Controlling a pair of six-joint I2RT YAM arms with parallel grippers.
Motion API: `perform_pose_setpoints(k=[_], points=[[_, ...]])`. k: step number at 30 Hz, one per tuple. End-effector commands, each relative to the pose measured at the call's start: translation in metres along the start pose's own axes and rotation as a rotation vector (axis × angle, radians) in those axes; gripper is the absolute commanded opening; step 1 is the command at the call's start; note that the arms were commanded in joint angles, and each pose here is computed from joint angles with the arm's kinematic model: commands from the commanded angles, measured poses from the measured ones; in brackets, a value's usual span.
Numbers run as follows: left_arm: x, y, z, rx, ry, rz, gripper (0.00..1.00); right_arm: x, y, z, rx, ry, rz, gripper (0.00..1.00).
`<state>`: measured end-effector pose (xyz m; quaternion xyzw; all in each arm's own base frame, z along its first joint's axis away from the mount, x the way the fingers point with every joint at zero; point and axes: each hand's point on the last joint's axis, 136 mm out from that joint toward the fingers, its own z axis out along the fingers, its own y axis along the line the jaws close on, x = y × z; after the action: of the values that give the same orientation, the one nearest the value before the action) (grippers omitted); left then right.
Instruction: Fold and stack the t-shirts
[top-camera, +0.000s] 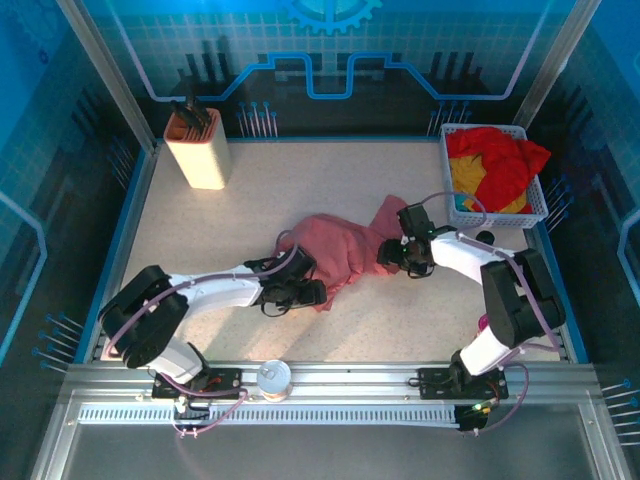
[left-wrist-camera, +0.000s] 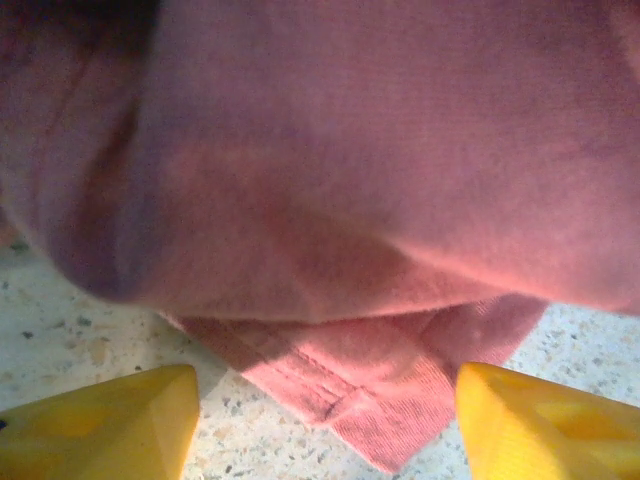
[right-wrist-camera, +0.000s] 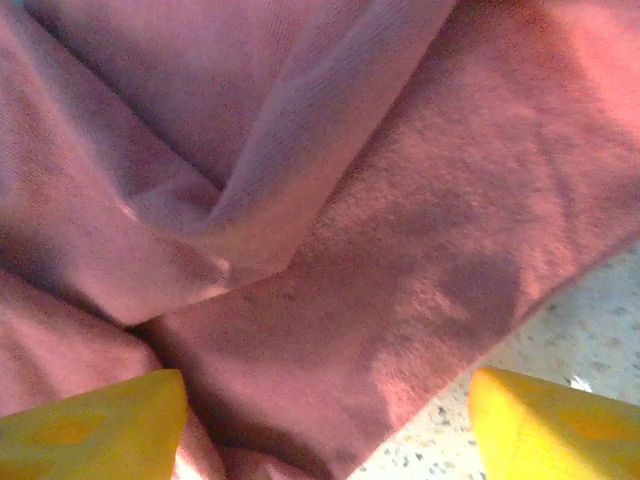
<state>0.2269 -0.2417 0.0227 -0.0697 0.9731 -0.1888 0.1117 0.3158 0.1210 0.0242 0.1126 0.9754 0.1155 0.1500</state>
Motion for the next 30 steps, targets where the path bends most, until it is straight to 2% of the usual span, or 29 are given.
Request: perform_pose_setpoints(k=[1,3,6,9,11,13,15,22,26,30], points=[[-0.016,-0.023,0.008,0.049,-0.053,0.01,0.65,-0.003,0.01,0.009,-0.041,0.004,0.022,0.64],[-0.022,-0.021,0.007,0.028,-0.083,0.012,0.61,-0.002,0.011,0.013,-0.044,0.013,0.024,0.53],[-0.032,-0.019,0.0,0.002,-0.134,0.032,0.51,-0.002,0.01,0.011,-0.041,0.0,0.022,0.32],[-0.044,-0.014,-0.01,-0.032,-0.171,0.053,0.35,-0.007,0.009,0.0,-0.047,-0.043,0.009,0.13],[-0.052,-0.009,-0.017,-0.032,-0.181,0.045,0.22,-0.012,0.009,-0.01,-0.048,-0.079,-0.004,0.01],[-0.06,-0.003,-0.027,-0.016,-0.184,0.028,0.06,-0.018,0.007,-0.023,-0.052,-0.129,-0.008,0.0],[-0.067,0.0,-0.04,0.003,-0.183,0.018,0.0,-0.023,0.006,-0.036,-0.06,-0.172,-0.008,0.0],[-0.095,0.019,-0.119,-0.019,-0.276,0.061,0.0,-0.044,0.007,-0.093,-0.088,-0.346,-0.025,0.0],[-0.109,0.027,-0.167,0.03,-0.339,0.042,0.0,-0.052,0.007,-0.122,-0.112,-0.436,-0.012,0.0],[-0.117,0.037,-0.197,-0.011,-0.375,0.064,0.0,-0.059,0.008,-0.14,-0.129,-0.478,-0.008,0.0]])
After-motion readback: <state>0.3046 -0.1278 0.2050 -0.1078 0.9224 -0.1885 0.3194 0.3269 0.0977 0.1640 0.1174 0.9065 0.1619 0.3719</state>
